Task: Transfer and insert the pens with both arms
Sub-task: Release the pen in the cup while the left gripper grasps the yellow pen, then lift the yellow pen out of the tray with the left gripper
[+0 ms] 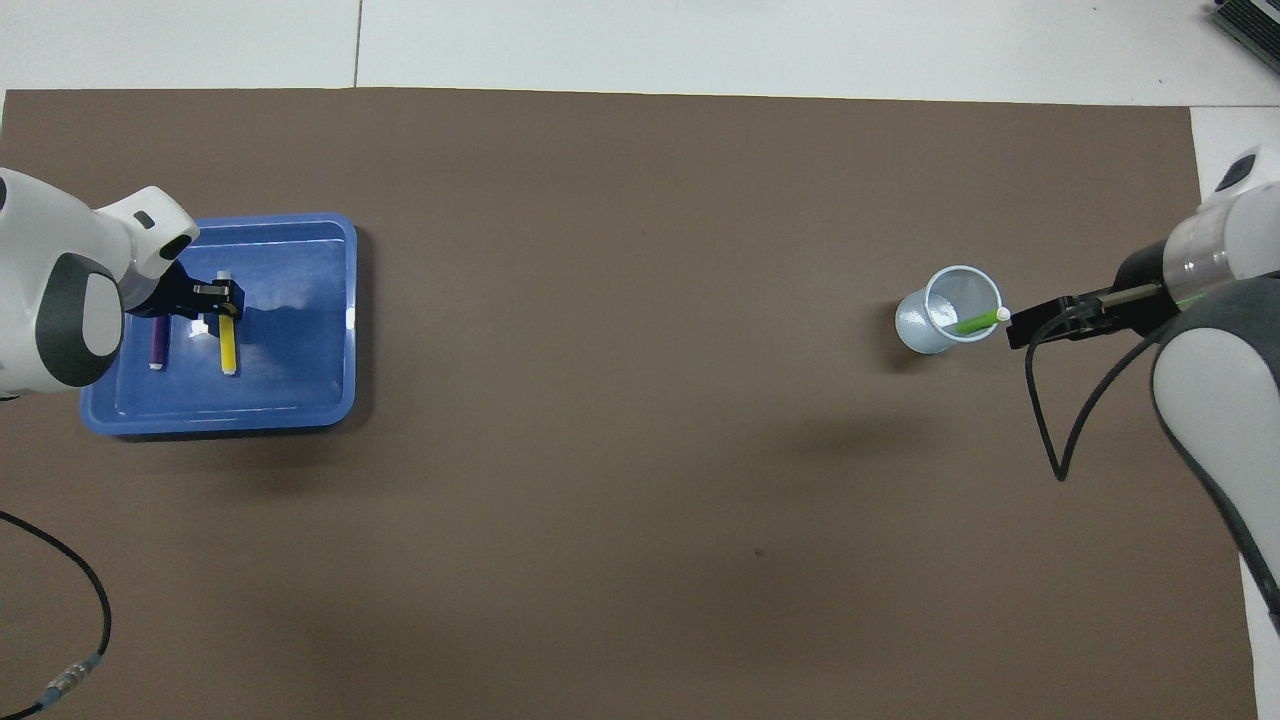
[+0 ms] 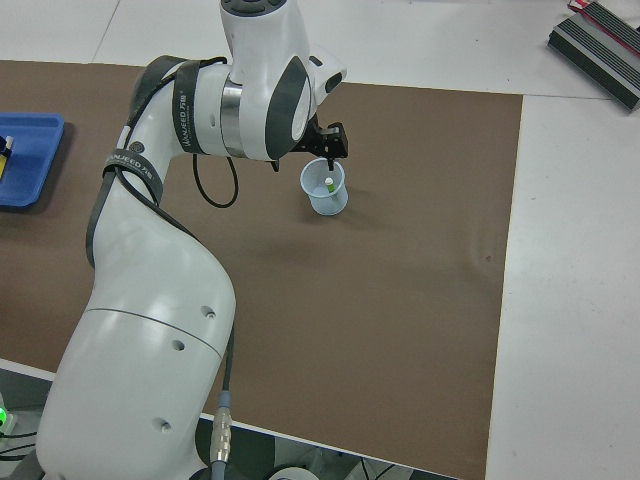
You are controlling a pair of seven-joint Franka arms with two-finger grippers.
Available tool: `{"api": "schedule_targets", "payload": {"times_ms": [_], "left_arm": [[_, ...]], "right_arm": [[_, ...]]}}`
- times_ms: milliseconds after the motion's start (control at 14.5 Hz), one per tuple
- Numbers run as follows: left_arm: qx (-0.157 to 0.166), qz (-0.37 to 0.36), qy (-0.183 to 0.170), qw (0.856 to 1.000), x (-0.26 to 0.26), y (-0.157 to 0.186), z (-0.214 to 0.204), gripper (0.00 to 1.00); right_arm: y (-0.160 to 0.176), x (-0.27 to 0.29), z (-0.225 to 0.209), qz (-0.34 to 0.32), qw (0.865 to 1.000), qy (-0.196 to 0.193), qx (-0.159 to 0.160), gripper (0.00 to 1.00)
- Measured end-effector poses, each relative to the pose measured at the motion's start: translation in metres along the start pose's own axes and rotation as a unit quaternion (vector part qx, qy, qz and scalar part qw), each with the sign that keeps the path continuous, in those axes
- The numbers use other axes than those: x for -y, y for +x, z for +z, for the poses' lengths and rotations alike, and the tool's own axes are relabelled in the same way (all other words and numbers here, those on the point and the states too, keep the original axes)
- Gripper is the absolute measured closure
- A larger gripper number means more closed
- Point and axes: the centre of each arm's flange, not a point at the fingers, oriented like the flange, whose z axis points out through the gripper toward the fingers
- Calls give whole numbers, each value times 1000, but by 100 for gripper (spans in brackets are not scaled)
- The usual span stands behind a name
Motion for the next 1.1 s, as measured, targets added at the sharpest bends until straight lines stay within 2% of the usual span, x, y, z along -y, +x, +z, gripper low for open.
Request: {"api": "schedule_targets", "payload": {"times_ms": [344,413,482,550,619,688,1101], "left_arm": [[4,1,-1,1000,-2,-3,4,49],[5,1,-1,1000,-2,-4,5,60],[5,1,-1,1000,-2,-4,5,60],[5,1,-1,1000,-2,-4,5,67],[4,1,-1,1000,-2,-4,4,78],[4,0,-1,1000,-1,-4,4,84],[4,-13,-16,1000,-4,-3,-2,84]], "right_arm": [[-27,14,-36,-8,1000,-1,1,0],[-28,16,-37,-9,1000,-1,2,0],[-29,16,-37,-9,1000,-1,2,0],[-29,16,-36,-9,1000,0,3,0],[-29,16,-36,-9,1000,0,4,0],[-29,16,-36,-9,1000,0,5,0],[-30,17,-33,-10,1000,0,8,0]]}}
